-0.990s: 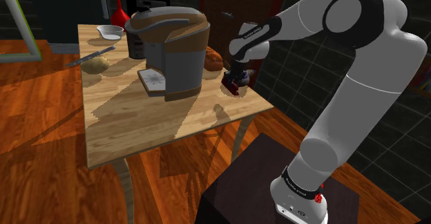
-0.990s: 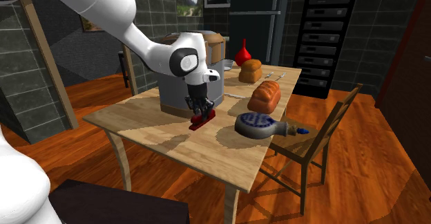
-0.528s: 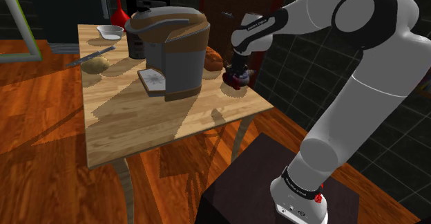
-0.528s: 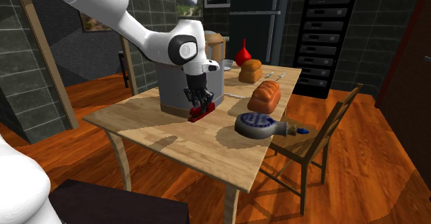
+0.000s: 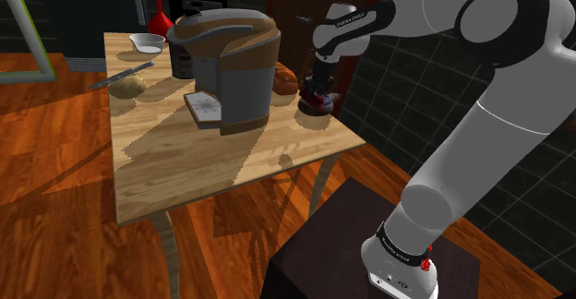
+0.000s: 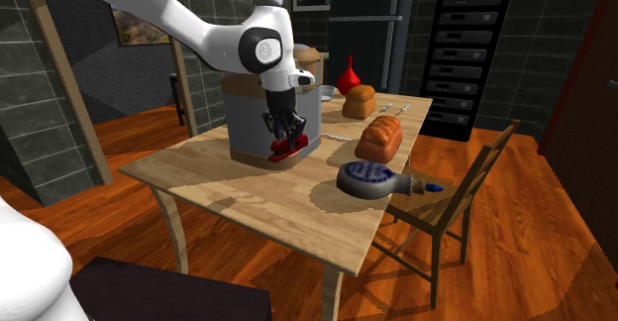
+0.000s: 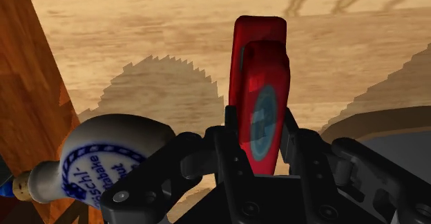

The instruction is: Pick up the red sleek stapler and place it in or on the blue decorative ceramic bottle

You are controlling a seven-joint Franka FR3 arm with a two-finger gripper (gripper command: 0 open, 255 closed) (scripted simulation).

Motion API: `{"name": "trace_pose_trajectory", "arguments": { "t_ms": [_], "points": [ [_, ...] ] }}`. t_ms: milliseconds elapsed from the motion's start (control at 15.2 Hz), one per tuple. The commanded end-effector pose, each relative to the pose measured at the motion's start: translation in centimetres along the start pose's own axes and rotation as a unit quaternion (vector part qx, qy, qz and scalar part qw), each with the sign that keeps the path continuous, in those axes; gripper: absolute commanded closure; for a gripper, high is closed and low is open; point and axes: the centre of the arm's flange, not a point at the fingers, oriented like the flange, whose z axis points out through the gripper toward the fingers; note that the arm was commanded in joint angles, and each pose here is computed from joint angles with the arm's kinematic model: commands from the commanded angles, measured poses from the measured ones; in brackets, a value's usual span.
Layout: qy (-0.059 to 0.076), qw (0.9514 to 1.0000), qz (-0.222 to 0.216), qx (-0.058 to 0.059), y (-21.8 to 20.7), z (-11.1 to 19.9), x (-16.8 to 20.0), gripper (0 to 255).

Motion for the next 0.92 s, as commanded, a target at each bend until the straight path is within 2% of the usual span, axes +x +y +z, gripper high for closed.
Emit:
{"name": "trace_pose_trajectory", "arguments": {
  "t_ms": [0,594,858],
  "points": [
    [0.0,1.0,0.0,0.0,0.1,-1.1,0.2,255],
    [0.0,1.0,0.0,0.0,0.2,-5.6,0.6,255],
    [0.0,1.0,0.0,0.0,4.2,-5.4,4.0,255]
  ]
}}
